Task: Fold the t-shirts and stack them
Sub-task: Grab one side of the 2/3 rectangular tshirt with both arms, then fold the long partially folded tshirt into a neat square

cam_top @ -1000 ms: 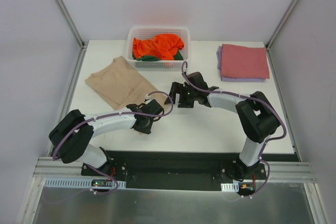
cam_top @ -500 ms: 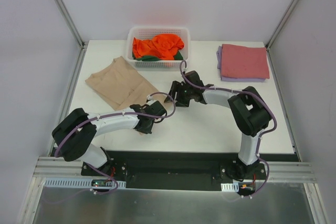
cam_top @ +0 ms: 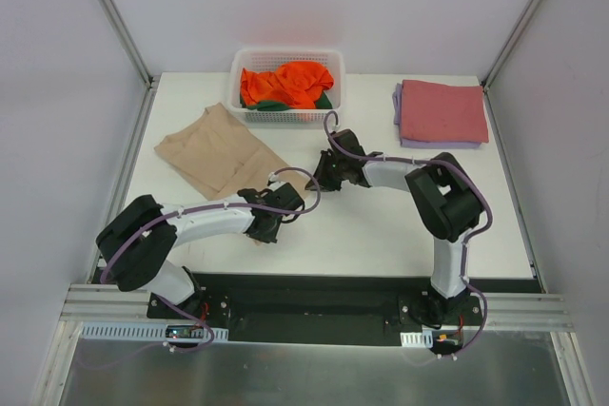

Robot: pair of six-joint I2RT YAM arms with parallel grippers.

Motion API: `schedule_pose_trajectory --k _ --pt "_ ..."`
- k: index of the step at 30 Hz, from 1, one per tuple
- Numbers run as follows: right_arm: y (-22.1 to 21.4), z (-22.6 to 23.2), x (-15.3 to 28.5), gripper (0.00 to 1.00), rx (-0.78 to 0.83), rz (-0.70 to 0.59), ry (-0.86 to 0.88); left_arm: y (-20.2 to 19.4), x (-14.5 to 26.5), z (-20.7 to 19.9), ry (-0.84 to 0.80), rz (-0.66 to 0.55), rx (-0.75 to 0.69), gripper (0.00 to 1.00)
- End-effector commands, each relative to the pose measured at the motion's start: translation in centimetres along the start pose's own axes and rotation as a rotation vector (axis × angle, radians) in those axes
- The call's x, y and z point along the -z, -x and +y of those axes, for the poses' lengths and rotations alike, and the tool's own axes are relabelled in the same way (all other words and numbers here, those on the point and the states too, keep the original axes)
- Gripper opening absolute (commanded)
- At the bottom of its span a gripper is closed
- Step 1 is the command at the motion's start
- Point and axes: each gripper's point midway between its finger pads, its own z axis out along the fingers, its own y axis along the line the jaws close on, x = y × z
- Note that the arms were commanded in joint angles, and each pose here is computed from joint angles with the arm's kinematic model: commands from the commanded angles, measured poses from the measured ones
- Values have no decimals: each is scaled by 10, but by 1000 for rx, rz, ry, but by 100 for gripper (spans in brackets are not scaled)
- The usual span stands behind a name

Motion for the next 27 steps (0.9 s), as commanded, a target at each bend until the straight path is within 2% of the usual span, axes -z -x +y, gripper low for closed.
schedule_pose_trajectory --k 1,4,9,16,19,23,27 --pt "4 -7 9 0 39 -35 -43 -13 6 -28 -116 66 -14 0" --pt "14 -1 34 0 95 -79 -30 -9 25 -52 -227 48 -40 0" --pt "14 -16 86 1 136 -70 -70 9 79 -101 -426 -45 -133 0" --pt "24 -47 172 0 191 -127 -203 44 157 -184 -739 -148 -255 0" --pt "31 -59 217 0 208 -174 -275 67 186 -205 -804 -220 -271 0" --pt "45 -74 265 0 213 -258 -385 78 220 -234 -970 -250 -303 0" --pt "51 -66 286 0 254 -288 -395 79 225 -243 -1007 -235 -297 0"
